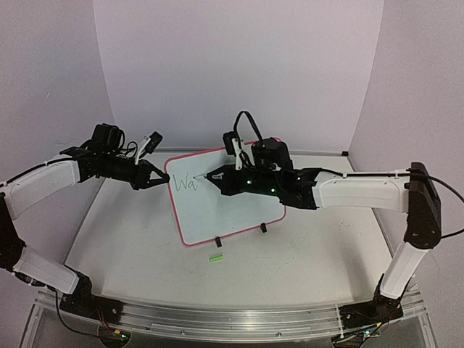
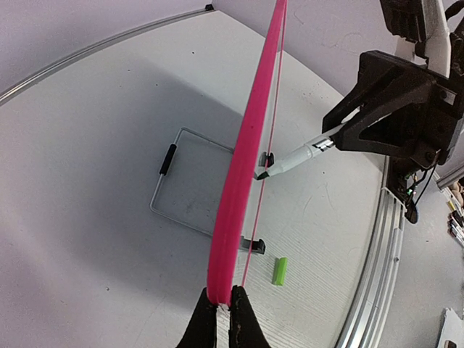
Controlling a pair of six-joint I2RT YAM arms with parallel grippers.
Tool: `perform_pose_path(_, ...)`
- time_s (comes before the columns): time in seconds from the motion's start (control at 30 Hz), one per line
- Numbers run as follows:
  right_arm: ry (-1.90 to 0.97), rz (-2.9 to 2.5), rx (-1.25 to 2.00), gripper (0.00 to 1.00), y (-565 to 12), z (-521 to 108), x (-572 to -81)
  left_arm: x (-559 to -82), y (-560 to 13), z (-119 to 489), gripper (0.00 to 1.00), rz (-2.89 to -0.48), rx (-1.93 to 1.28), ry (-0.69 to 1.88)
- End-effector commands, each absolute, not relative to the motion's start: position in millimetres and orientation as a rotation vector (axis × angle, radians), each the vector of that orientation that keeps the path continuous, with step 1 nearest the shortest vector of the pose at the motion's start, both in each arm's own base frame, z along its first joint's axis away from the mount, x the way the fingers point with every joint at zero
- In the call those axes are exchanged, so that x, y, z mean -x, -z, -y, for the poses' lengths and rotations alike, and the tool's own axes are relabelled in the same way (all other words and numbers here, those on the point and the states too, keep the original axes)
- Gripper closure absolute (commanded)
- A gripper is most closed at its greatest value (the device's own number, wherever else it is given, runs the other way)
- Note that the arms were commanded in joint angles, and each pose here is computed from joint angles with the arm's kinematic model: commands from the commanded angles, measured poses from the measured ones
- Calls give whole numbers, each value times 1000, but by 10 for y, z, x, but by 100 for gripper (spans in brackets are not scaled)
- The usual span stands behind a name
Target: Write a sentence on the whiteboard
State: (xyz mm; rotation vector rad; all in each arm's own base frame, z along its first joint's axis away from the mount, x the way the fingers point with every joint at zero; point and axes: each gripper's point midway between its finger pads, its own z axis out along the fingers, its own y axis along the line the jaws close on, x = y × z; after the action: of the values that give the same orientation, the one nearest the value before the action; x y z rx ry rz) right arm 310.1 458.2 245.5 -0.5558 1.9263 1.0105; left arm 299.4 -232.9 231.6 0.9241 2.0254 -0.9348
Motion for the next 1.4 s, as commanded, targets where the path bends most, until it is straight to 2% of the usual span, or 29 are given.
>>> perform_pose_path(0.0,-1019,-1881,516,100,-2625,-4633,-3190,-2957,-2247,2377,100,-2043,-968,913)
perform_pose_path(0.47,-931,-1876,432,100,-2671,-4384,-3235,-2956,-2232,2385,100,-2047,-970,916)
perform_pose_path(1.1,-925,-1994,446,100,-2201,-4381,-3168,-2950,-2233,2386,100,-2047,-972,915)
perform_pose_path(1.37,-927,-1970,433,100,-2308,-4389,-3200,-2953,-2230,2386,100,-2047,-972,913)
